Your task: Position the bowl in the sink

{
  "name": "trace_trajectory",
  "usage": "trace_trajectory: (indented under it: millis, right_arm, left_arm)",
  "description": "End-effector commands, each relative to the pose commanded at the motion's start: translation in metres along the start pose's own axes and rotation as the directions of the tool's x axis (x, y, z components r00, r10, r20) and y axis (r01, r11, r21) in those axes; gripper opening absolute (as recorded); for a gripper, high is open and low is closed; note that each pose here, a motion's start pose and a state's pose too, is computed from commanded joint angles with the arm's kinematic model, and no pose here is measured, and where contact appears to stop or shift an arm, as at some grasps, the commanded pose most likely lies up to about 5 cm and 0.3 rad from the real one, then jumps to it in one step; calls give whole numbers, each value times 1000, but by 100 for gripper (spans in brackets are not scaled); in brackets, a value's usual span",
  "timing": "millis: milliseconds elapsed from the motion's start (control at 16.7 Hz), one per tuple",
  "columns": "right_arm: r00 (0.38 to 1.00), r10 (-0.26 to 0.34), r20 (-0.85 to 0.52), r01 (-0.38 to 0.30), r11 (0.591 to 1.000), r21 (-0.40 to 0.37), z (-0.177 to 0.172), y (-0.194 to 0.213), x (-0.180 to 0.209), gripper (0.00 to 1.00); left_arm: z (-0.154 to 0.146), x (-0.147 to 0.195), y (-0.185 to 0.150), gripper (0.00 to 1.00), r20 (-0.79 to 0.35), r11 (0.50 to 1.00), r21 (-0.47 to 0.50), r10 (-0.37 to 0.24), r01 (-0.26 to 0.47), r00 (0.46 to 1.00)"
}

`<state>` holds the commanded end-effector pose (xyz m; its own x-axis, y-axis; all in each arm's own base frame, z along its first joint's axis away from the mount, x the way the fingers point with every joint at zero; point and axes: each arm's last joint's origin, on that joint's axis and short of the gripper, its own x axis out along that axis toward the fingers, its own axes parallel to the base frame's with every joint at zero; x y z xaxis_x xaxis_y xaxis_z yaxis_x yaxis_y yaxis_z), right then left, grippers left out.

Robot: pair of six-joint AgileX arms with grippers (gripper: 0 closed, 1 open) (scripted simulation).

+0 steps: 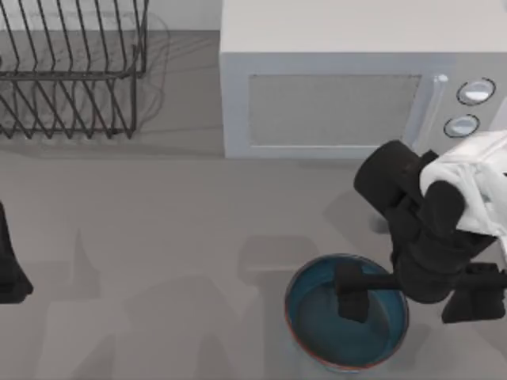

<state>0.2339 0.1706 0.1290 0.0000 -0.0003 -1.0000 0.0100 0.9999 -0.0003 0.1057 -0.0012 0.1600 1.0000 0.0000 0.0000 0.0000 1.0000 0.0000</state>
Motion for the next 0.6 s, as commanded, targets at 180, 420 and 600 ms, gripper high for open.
trace_trajectory:
  millis: [180, 420, 600]
  right_arm:
    - [1000, 0, 0, 0, 1000, 0, 0, 0, 0, 70]
    - [1000, 0, 0, 0, 1000, 0, 0, 0, 0, 40]
    - [1000, 0, 0, 0, 1000, 0, 0, 0, 0, 17]
  left_arm:
    - [0, 0, 0, 100, 0, 1000, 0, 0, 0, 1000]
    - [0, 0, 0, 100, 0, 1000, 0, 0, 0, 1000]
    - [0, 0, 0, 100, 0, 1000, 0, 0, 0, 1000]
